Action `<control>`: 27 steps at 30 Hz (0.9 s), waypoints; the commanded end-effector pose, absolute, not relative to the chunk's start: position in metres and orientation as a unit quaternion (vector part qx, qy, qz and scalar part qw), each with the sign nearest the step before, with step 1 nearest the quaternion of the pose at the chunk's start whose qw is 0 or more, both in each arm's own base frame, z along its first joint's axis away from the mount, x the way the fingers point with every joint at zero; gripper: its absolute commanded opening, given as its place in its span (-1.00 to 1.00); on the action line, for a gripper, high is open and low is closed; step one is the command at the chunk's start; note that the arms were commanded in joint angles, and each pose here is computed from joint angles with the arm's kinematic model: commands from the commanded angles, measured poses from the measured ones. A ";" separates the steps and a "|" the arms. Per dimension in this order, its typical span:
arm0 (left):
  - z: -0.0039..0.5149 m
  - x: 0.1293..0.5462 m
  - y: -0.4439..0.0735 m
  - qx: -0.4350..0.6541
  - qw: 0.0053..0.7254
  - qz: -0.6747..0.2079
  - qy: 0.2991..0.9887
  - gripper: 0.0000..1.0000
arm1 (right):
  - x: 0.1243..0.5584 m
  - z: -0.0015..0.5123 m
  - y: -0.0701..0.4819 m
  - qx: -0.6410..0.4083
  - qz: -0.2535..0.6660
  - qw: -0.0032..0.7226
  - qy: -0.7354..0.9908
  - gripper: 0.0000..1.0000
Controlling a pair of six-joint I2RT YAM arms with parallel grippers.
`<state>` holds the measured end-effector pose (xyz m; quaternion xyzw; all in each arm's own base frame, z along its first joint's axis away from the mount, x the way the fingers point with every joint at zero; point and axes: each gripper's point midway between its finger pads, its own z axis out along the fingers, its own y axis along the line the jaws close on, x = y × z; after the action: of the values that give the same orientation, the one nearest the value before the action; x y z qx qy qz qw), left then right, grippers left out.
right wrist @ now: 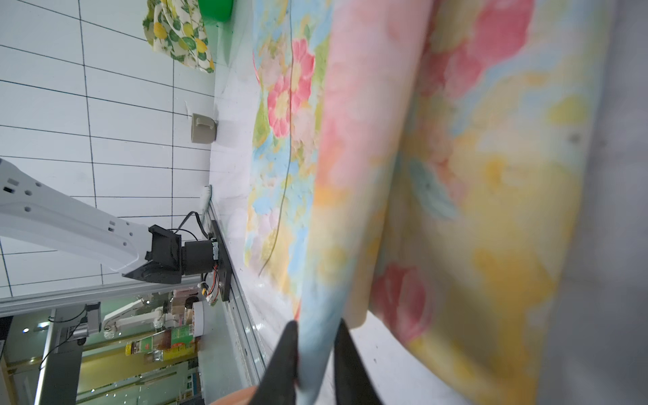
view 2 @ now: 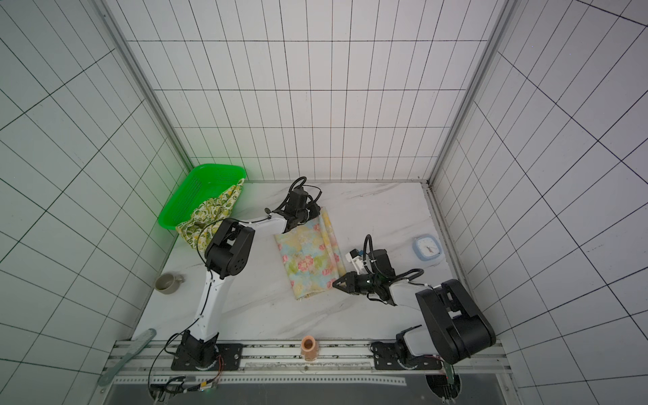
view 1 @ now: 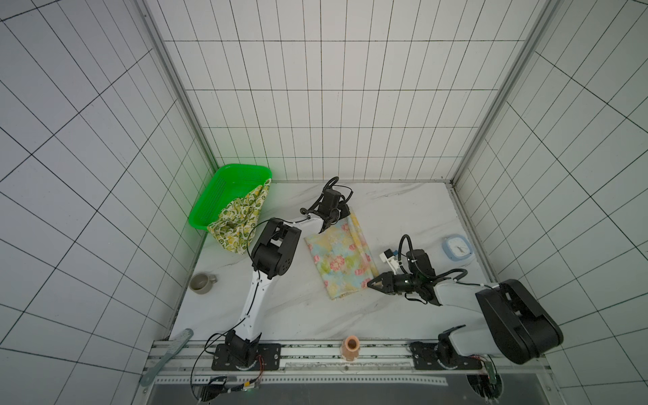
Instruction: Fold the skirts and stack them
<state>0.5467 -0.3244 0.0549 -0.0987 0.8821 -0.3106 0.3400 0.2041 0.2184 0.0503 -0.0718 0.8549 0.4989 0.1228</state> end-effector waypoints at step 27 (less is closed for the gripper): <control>0.100 0.447 -0.294 -0.089 0.305 -0.413 0.854 -0.41 | 0.279 0.101 0.208 -0.109 0.373 0.210 0.897 0.06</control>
<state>0.4727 -0.2930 0.1079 -0.0911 0.8510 -0.3969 0.3315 0.2595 0.2083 0.0974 -0.0969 0.8904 0.3962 0.2022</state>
